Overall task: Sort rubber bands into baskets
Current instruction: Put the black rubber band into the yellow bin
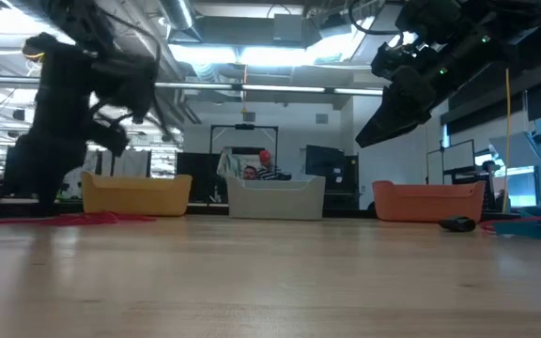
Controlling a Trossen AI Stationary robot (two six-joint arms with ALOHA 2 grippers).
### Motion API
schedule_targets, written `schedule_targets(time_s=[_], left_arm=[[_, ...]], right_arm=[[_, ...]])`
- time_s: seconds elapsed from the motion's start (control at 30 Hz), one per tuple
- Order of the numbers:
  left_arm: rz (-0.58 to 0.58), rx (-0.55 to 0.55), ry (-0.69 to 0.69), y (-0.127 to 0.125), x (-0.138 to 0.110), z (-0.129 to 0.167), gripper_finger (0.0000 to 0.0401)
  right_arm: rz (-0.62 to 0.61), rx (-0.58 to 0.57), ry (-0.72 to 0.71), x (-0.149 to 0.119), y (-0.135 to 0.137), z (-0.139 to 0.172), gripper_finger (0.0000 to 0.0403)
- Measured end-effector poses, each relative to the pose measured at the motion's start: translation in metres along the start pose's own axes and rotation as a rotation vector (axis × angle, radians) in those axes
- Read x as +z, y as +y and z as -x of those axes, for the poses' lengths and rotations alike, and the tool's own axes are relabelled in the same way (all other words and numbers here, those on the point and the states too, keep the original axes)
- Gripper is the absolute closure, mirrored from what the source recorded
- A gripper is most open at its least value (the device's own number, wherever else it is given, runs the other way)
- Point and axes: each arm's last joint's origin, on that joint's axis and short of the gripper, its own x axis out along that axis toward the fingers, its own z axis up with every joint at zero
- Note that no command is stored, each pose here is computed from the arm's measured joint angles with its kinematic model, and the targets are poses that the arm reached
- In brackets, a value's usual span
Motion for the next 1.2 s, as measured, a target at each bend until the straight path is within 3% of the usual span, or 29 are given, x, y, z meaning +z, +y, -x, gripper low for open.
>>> schedule_targets(time_s=[0.23, 0.53, 0.83, 1.2], left_arm=[[-0.06, -0.026, -0.111, -0.002, 0.018, 0.041, 0.0398], [-0.063, 0.01, -0.372, 0.008, 0.035, 0.09, 0.0398], [-0.001, -0.011, -0.574, 0.032, 0.063, 0.098, 0.0397], [0.1, 0.035, -0.722, 0.071, 0.089, 0.099, 0.0396]], right_arm=[[0.006, -0.01, 0.028, -0.004, 0.001, -0.009, 0.0166], [0.003, -0.008, 0.009, -0.005, 0.004, -0.023, 0.0166], [-0.008, 0.007, 0.01, -0.005, 0.004, -0.024, 0.0166], [-0.009, 0.01, 0.01, -0.005, 0.004, -0.024, 0.0166]])
